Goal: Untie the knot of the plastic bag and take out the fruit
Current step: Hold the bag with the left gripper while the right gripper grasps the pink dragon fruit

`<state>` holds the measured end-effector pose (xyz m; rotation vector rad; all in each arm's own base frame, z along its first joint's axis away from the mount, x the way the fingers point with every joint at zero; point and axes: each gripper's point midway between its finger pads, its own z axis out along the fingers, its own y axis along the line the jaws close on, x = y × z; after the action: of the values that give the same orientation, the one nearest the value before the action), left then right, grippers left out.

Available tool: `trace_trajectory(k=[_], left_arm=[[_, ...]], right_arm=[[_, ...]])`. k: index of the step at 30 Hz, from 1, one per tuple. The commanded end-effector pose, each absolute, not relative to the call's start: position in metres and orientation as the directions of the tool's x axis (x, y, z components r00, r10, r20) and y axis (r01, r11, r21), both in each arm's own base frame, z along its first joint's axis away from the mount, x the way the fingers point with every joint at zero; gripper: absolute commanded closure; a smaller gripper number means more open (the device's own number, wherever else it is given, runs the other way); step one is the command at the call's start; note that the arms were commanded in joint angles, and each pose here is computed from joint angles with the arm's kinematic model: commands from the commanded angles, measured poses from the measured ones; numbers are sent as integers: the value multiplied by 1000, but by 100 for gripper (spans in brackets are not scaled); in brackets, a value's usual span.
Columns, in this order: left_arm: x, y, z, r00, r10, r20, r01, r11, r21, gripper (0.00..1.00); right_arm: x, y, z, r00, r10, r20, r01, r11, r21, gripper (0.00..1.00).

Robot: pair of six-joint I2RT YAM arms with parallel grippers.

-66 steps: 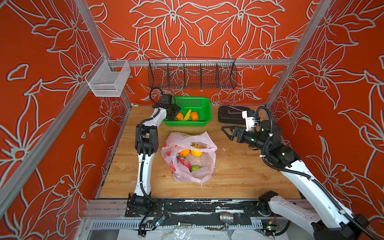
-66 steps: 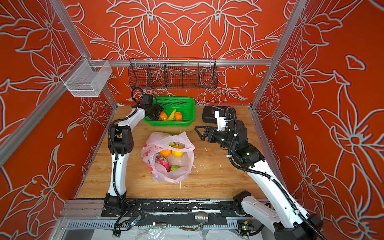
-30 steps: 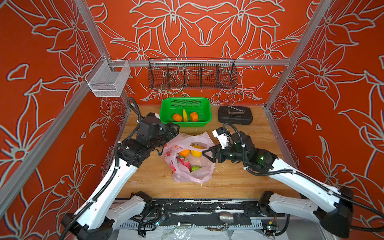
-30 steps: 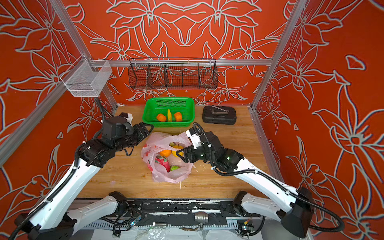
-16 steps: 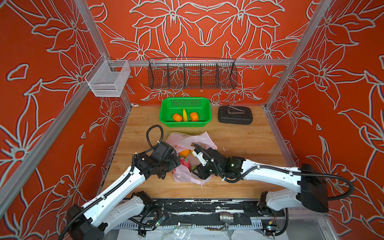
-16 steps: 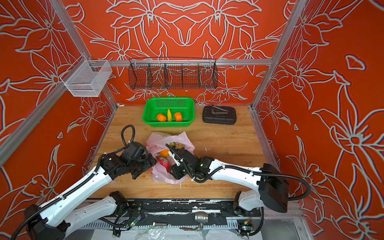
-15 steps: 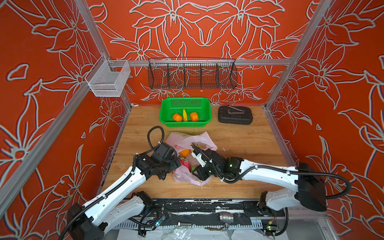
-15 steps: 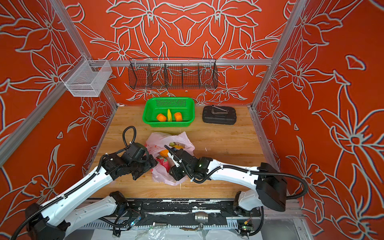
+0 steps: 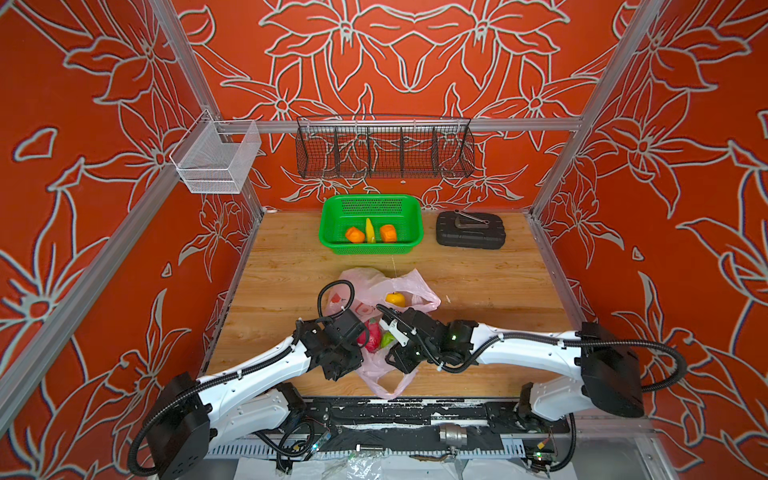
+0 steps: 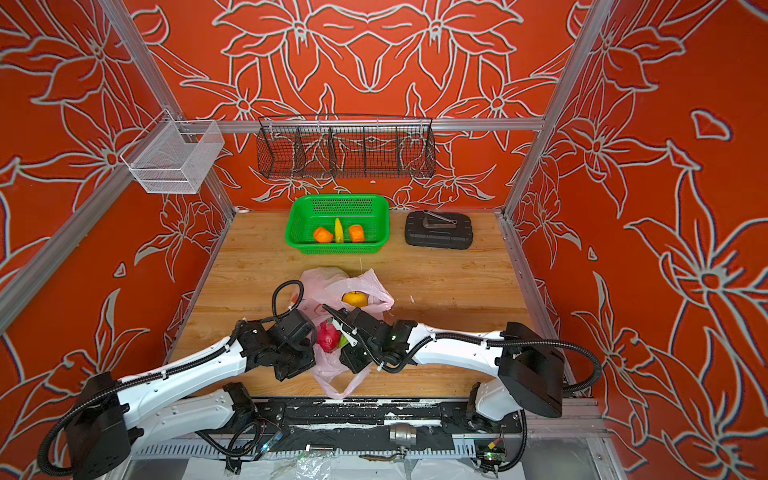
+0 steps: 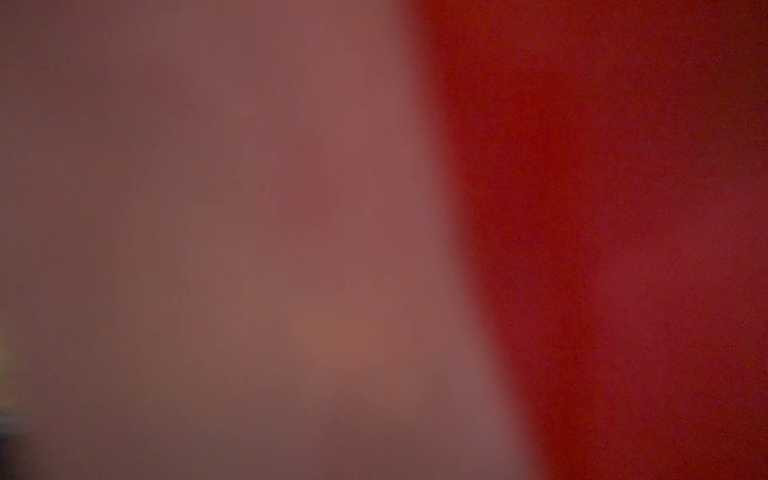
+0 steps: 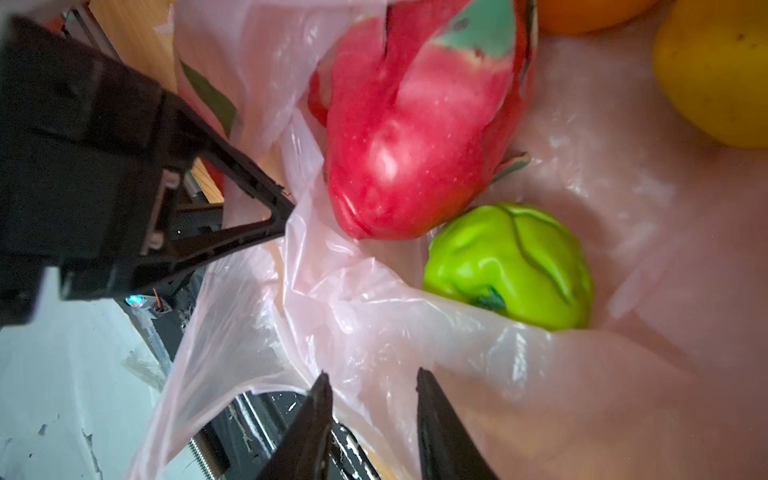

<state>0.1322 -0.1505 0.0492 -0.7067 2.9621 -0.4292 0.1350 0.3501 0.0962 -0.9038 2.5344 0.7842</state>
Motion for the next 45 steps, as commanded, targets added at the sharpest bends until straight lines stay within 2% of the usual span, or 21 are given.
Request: trace_trajectory(k=[1,5,9,16,20,29,35,38,43,45], left_arm=[[126,-148,41,-885,-465,15,-452,852,-264,73],[128,-147,42,-887,-463,-4,-445,855,-268,83],[129,-138,42,-873,-486,-31,-465,850,-247,91],[136,-127,57,-836,-539,-101,-493,819,-292,98],[136,-119,61,-811,-570,-128,-516,802,-300,99],[135,-116,65,-798,-587,-135,-522,787,-329,100],[135,-116,64,-796,-590,-133,-527,785,-326,100],[135,-116,64,-792,-596,-133,-532,780,-329,100],[141,-116,71,-780,-606,-155,-531,773,-349,100],[144,-116,74,-779,-605,-167,-526,774,-352,100]], right_arm=[[149,353,119,-727,-427,-537,-654,669,353,59],[161,367,136,-703,-401,-588,-667,658,348,55],[180,377,141,-700,-353,-620,-641,695,327,45],[198,399,126,-711,-343,-613,-614,728,305,27],[209,408,113,-727,-326,-605,-582,759,291,14],[216,435,83,-745,-331,-579,-580,750,317,3],[224,436,60,-763,-336,-552,-558,773,302,4],[223,436,61,-765,-338,-548,-563,764,315,13],[222,433,87,-742,-328,-585,-589,734,336,38],[223,429,102,-729,-315,-607,-595,730,335,41]])
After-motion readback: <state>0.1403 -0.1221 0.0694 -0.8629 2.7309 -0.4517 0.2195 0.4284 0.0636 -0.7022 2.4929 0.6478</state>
